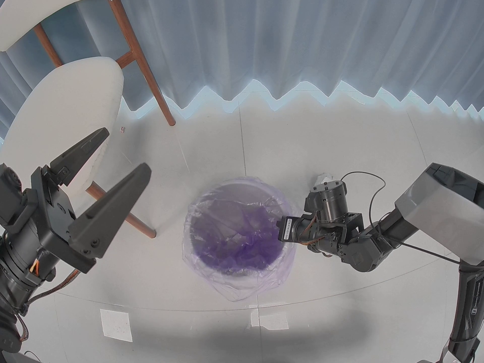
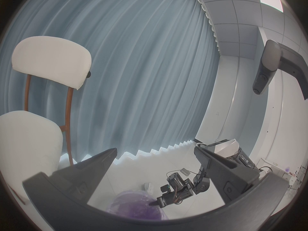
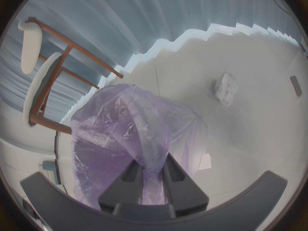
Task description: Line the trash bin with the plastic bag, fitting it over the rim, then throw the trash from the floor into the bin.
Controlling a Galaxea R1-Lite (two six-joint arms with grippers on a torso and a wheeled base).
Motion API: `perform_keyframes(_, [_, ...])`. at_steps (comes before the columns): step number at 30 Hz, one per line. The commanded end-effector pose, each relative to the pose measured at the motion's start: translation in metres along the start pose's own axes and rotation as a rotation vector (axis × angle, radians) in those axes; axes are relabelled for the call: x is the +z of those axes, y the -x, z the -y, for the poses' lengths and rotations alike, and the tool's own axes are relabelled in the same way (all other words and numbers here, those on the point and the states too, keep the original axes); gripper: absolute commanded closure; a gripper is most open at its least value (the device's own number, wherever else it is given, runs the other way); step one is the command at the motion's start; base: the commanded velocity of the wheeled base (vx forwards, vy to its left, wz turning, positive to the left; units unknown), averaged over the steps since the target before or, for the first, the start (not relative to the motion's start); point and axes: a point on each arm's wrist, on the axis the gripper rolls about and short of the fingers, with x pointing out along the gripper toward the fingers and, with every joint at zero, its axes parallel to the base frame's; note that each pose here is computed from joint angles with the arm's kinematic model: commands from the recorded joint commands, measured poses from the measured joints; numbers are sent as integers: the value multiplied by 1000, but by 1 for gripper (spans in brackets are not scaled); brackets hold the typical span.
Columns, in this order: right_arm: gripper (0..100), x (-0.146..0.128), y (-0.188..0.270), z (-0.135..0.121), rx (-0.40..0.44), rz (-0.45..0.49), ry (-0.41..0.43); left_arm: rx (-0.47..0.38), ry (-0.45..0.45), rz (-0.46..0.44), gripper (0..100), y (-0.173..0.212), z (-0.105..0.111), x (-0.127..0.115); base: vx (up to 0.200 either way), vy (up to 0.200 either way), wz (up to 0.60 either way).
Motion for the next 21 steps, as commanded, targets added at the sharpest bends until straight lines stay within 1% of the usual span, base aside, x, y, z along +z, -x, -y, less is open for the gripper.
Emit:
perform_keyframes(1, [100,22,8,-3,17,72,-29,0,-1,-2,0,0,0,-1,0,0,0])
perform_keyframes(6, [100,42,3,5,0,135,-75,-1,0,-1,0,0,0,0,0,0,0])
perform_keyframes(9, [100,44,-1,8,-6,144,-85,-1,0,-1,0,0,0,0,0,0,0])
perform_keyframes(10, [100,47,-4,14,-16,150,-92,-1,-3,-5,0,1,0,-1,0,0,0])
perform_keyframes(14, [100,46,-9,21,-32,146,-102,-1,-22,-11,0,1,0,-3,0,0,0])
perform_keyframes(16, [100,41,-19,28,-46,136,-106,-3,-21,-13,0,2,0,-3,0,0,0])
perform_keyframes(21, [100,37,-24,30,-40,145,-104,-1,-22,-12,0,0,0,-2,0,0,0])
